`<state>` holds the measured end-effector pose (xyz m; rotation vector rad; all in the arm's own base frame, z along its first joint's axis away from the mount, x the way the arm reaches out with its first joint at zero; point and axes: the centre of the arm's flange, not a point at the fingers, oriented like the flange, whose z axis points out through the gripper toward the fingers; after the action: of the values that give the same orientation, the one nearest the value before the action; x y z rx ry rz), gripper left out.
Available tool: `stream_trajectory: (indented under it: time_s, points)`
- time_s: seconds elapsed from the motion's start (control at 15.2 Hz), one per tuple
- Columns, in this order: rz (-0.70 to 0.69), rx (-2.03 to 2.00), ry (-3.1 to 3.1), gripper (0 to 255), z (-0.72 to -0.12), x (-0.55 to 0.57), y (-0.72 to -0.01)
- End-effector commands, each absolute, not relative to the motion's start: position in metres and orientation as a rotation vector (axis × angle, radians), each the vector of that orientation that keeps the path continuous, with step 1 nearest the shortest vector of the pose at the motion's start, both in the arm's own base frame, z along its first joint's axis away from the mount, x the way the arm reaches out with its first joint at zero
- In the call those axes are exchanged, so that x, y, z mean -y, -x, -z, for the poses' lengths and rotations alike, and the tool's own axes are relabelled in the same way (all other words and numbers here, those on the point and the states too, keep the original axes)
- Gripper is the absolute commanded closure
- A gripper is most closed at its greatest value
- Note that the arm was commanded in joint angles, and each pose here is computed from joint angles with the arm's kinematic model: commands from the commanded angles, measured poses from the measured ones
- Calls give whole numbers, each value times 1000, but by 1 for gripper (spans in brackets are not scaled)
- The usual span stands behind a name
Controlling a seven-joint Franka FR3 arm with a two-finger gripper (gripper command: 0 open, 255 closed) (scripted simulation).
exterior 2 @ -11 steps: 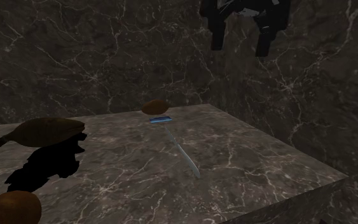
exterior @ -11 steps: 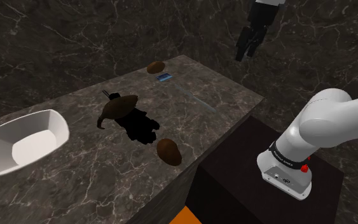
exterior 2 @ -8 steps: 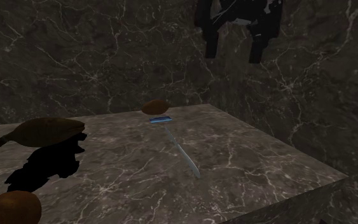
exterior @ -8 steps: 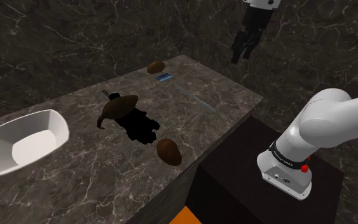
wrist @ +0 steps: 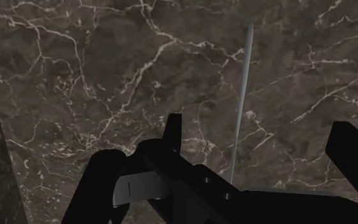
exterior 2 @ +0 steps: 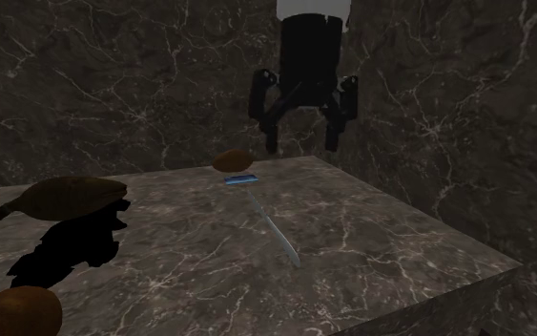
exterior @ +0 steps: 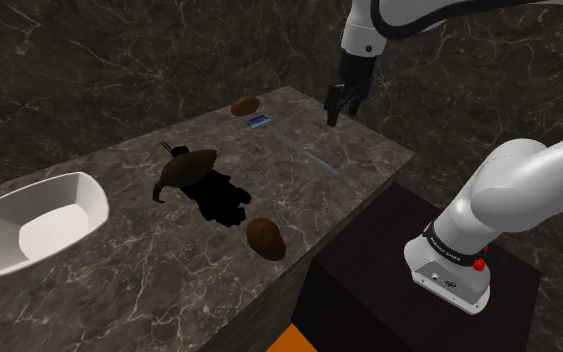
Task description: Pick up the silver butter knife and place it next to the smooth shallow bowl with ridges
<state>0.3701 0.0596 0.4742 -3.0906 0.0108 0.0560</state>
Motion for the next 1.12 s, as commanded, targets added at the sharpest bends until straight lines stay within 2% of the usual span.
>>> stream_trajectory:
  time_s: [0.0, 0.4, 1.06]
  points:
    - [-61, -15, 3102, 0, -452, -69, -383]
    - [-82, -29, 3137, 0, -388, -92, -426]
    - [-82, -29, 3137, 0, -348, -92, -424]
